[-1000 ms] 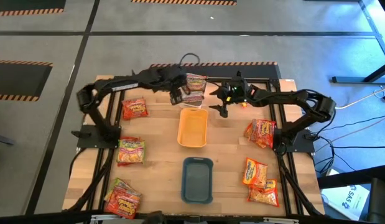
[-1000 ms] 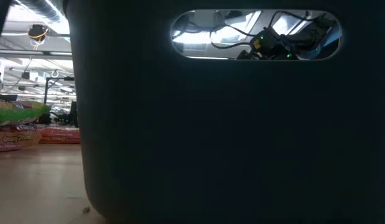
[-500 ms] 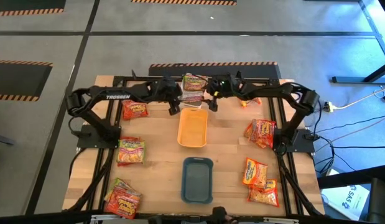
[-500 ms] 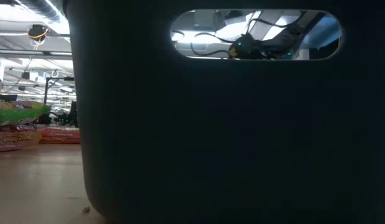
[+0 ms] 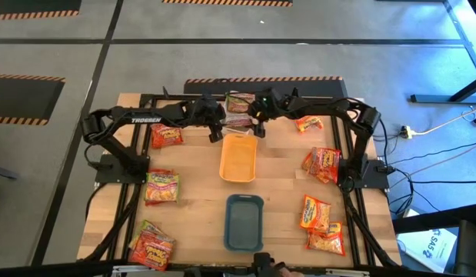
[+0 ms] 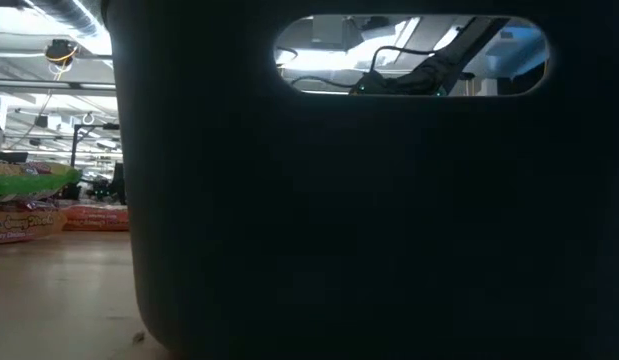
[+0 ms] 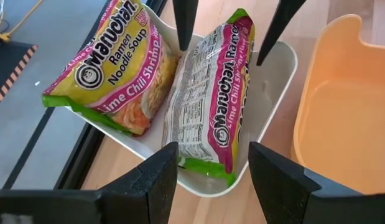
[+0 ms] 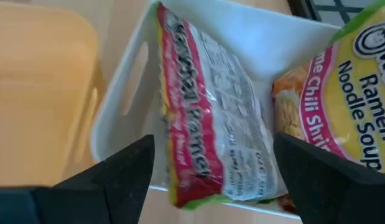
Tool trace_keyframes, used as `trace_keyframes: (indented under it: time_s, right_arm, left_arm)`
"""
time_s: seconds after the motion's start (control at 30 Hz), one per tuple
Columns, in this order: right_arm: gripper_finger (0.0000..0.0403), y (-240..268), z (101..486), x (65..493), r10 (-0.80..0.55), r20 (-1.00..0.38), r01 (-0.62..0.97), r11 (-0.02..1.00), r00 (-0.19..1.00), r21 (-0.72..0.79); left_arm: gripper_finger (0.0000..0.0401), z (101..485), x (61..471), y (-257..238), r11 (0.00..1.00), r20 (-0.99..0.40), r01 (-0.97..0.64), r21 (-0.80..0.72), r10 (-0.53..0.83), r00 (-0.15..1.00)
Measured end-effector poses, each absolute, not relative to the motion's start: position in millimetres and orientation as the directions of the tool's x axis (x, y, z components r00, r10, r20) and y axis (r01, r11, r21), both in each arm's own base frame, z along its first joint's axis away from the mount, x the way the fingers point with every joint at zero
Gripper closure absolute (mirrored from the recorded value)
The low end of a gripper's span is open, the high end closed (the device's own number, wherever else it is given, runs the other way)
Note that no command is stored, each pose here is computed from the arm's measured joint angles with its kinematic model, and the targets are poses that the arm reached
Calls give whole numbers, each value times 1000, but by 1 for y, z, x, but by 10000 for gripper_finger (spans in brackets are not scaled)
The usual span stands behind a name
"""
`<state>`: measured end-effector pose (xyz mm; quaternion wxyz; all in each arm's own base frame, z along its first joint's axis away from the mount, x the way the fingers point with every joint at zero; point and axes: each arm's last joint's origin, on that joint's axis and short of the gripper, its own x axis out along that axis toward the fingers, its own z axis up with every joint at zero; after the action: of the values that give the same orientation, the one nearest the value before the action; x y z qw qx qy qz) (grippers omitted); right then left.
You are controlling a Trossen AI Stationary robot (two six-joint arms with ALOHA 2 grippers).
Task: Sort Maruchan noodles
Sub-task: Put the green noodle pack into the white bin
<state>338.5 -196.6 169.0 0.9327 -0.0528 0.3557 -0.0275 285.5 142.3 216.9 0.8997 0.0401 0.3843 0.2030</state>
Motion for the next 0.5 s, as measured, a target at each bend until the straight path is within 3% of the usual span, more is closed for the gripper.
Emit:
trace_keyframes:
  time_s: [0.2,0.5]
  right_arm:
    - [132,-198,166,337,-147,-682,30,983,716,-181]
    - [287,-198,169,339,-135,-663,9,982,736,-189]
  left_arm:
    - [213,217,286,142,914,-675,-334,228,396,622]
    - [213,217,286,142,914,-670,-336,229,398,626]
